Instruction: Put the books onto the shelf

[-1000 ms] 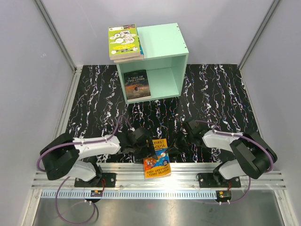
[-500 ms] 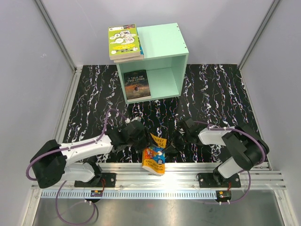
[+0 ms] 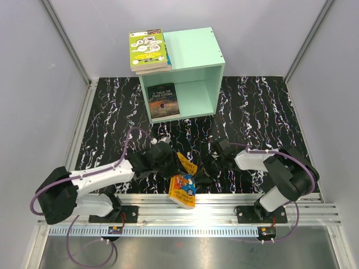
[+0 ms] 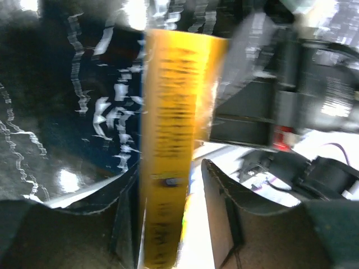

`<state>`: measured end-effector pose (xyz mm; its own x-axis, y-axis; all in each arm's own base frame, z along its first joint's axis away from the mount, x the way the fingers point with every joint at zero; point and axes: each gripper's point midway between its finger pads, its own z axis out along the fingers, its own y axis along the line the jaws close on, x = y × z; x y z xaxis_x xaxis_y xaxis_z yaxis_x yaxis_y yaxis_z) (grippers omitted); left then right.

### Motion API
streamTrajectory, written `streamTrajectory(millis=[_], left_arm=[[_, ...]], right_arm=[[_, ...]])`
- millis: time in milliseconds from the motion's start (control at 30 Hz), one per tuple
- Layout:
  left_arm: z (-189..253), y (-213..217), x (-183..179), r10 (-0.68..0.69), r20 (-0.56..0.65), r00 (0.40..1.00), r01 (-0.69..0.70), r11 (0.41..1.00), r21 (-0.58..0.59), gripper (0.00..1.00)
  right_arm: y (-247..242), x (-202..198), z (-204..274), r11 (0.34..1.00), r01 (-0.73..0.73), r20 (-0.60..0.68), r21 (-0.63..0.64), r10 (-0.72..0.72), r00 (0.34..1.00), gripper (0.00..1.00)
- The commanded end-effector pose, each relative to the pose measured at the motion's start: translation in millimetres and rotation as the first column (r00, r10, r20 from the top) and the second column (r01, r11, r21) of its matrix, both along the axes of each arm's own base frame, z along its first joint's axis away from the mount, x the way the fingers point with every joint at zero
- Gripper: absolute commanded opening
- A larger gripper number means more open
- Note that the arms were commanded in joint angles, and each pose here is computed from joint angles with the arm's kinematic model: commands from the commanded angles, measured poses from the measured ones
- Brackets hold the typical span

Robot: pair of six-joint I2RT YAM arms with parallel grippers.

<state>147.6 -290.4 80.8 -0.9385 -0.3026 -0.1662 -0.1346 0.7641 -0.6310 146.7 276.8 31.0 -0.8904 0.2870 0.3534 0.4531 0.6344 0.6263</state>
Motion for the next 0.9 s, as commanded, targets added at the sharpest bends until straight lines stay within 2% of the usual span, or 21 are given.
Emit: streamTrajectory(millis=[0,33,133,433,500,533,567,600,633,700,767,867], left_arm=[[98,-22,34,0.025,0.251,0.968,0.024,0.981,-0.194,0.00],[103,-16,39,0.048,0.270,0.962,0.005,0.982,-0.191,0.00],[126,2,50,0.115,0.345,0.931,-0.039,0.974,-0.222,0.00],[117,26,50,0.147,0.345,0.927,-0.080,0.976,-0.202,0.00],[125,33,51,0.163,0.359,0.919,-0.087,0.972,-0.218,0.00],[128,40,58,0.192,0.364,0.911,-0.112,0.967,-0.230,0.00],[130,43,59,0.209,0.358,0.910,-0.125,0.962,-0.242,0.00],[138,51,67,0.249,0.367,0.896,-0.152,0.950,-0.273,0.00],[140,50,65,0.245,0.357,0.901,-0.140,0.945,-0.295,0.00],[150,54,68,0.283,0.357,0.890,-0.153,0.924,-0.351,0.00],[160,59,74,0.325,0.357,0.876,-0.175,0.903,-0.391,0.00],[175,57,78,0.357,0.346,0.867,-0.175,0.870,-0.461,0.00]], right_arm=[[15,-3,20,0.996,-0.069,0.011,0.050,0.068,0.998,0.47],[15,-1,22,0.996,-0.073,0.021,0.052,0.072,0.997,0.65],[16,8,31,0.996,-0.075,0.050,0.051,0.072,0.996,0.80],[12,24,54,0.996,-0.048,0.084,0.071,0.042,0.996,0.87],[14,28,73,0.989,-0.038,0.137,0.144,0.018,0.990,0.92],[21,38,89,0.975,-0.013,0.179,0.220,-0.028,0.983,0.94],[24,41,107,0.958,-0.008,0.217,0.287,-0.057,0.975,0.96],[23,38,110,0.943,0.043,0.150,0.330,-0.097,0.984,0.99],[30,47,133,0.905,0.025,0.220,0.425,-0.130,0.967,1.00],[32,47,148,0.862,0.058,0.178,0.504,-0.169,0.969,1.00],[35,50,167,0.821,0.026,0.218,0.570,-0.181,0.959,1.00],[41,53,189,0.797,-0.022,0.257,0.603,-0.169,0.952,1.00]])
